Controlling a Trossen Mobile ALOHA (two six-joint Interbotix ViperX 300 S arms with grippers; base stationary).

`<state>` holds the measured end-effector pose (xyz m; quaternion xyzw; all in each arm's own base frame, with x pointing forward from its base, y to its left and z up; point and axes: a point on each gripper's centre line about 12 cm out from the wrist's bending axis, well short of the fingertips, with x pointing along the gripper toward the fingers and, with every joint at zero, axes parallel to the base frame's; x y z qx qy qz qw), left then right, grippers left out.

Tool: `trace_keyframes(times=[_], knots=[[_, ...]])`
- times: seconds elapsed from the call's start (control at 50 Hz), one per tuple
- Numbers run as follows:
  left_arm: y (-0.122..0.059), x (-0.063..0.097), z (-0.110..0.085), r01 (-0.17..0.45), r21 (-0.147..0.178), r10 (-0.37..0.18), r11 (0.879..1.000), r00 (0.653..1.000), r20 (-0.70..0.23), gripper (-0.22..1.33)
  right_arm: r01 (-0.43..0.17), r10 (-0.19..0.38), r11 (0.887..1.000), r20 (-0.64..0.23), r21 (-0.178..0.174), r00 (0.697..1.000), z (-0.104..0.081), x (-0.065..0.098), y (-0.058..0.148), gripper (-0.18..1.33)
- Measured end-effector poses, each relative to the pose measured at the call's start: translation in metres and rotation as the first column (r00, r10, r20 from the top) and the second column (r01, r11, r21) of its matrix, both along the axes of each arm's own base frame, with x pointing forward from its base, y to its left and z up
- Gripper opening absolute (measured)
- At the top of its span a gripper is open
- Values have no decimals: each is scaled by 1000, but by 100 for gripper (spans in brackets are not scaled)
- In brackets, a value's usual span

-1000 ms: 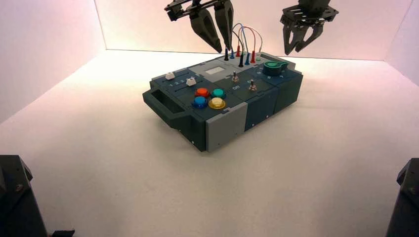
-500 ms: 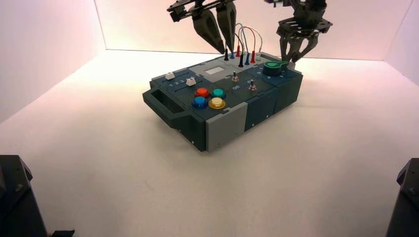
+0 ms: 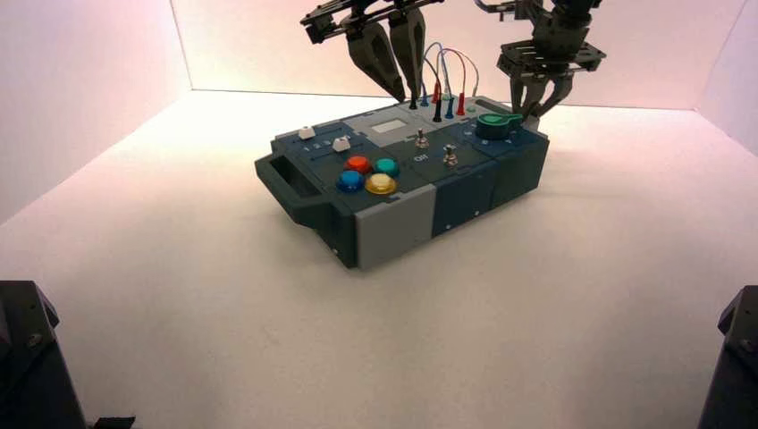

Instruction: Flip the top switch on with the left gripper.

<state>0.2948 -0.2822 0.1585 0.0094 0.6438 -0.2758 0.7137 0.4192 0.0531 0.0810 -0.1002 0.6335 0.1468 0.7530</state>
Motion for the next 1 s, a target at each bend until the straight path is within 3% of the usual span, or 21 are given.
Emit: trace_keyframes(times=[0.08, 0.34, 0.44, 0.46, 0.5, 0.8, 1.0], knots=[[1, -1, -2, -1, 3, 1, 1000, 1000, -3, 50, 51, -51, 999, 0, 8, 999, 0, -4, -1, 50], [4, -5, -9, -3, 13, 3, 1000, 1000, -9, 46, 118, -118, 993, 1, 17, 993, 1, -18, -3, 50], [3, -4, -8, -22, 9, 22, 1000, 1000, -7, 12, 141, -141, 990, 9, 21, 990, 2, -23, -4, 50], [3, -4, -8, -22, 9, 22, 1000, 1000, -7, 12, 149, -149, 989, 10, 22, 989, 1, -26, -4, 50], [3, -3, -8, -31, 3, 31, 999, 1000, -3, -17, 160, -160, 987, 11, 24, 987, 1, -29, -4, 50], [4, 5, -11, -76, -9, 76, 997, 997, 15, -17, 286, -288, 957, 32, 52, 957, 2, -51, -8, 50], [4, 9, -19, -76, 3, 76, 997, 997, 4, -13, 319, -323, 945, 62, 70, 944, 3, -62, -9, 50]])
